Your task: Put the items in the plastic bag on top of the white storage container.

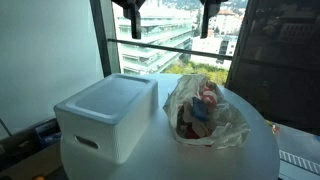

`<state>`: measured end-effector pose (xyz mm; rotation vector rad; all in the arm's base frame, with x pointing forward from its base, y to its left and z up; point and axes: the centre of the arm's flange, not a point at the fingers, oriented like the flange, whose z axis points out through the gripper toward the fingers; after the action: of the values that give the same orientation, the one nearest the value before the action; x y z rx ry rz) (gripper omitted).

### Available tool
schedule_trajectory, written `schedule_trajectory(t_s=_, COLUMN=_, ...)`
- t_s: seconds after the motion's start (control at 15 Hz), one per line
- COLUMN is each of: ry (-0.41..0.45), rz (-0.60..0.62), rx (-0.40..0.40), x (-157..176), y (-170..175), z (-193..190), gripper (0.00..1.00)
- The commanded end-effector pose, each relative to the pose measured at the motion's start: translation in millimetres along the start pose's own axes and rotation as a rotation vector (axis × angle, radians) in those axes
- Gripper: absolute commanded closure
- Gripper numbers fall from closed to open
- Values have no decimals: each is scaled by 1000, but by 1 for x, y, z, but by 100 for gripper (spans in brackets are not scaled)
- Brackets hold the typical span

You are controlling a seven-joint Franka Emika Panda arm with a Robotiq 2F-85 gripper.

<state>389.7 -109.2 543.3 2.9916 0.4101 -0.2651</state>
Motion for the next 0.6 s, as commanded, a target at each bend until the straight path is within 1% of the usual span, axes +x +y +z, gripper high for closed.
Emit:
schedule_trajectory(t_s=0.0, ry=4, rz=1, rx=-2, x=0, y=0, z=-2, gripper=0)
schedule_trajectory(t_s=0.53, ry=13, rz=3, rx=-5, x=-2, y=1, z=-6, gripper=0)
